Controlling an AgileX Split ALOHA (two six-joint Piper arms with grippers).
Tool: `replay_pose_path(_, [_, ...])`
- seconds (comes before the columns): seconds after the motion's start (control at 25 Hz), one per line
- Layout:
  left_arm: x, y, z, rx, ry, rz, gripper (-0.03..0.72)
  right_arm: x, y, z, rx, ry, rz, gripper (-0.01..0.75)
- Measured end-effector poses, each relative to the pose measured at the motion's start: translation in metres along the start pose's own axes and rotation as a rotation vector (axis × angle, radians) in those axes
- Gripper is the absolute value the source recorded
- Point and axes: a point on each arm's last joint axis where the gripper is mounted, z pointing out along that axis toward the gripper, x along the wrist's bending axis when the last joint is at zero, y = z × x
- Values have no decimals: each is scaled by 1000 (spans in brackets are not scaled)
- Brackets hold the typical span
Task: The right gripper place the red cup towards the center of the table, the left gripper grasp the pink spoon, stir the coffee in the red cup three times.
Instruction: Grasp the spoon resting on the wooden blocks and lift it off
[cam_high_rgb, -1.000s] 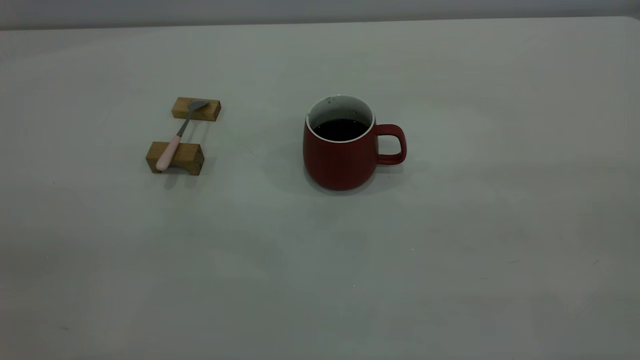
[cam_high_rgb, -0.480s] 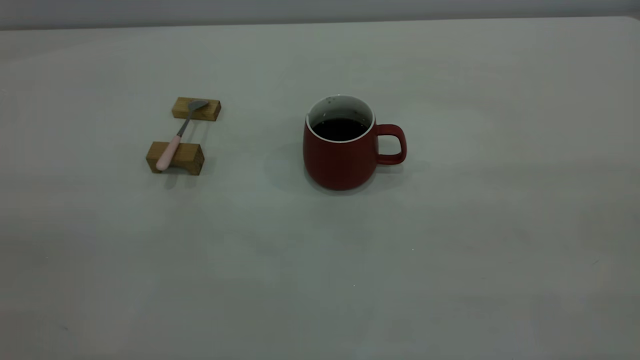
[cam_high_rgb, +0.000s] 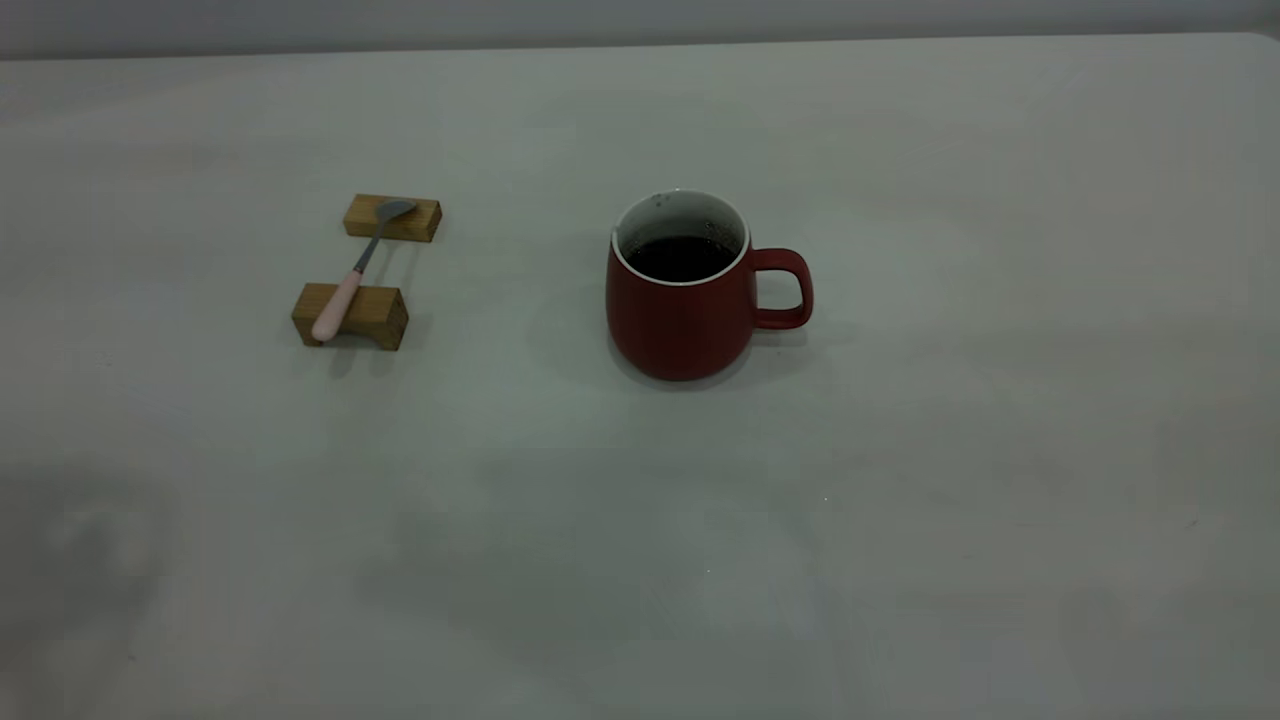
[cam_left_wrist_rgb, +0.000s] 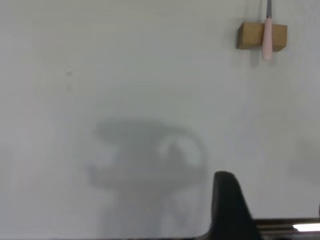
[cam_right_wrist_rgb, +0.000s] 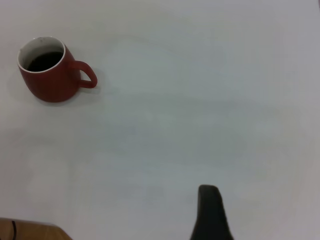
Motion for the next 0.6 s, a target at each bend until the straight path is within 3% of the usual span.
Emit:
replay_pose_path(0.2, [-16, 46, 76, 159, -53, 25, 614, 0, 0, 0, 0, 0, 0, 591])
replay_pose_path(0.6, [-57, 77, 204, 348, -68, 83, 625, 0, 0, 0, 0, 0, 0, 591])
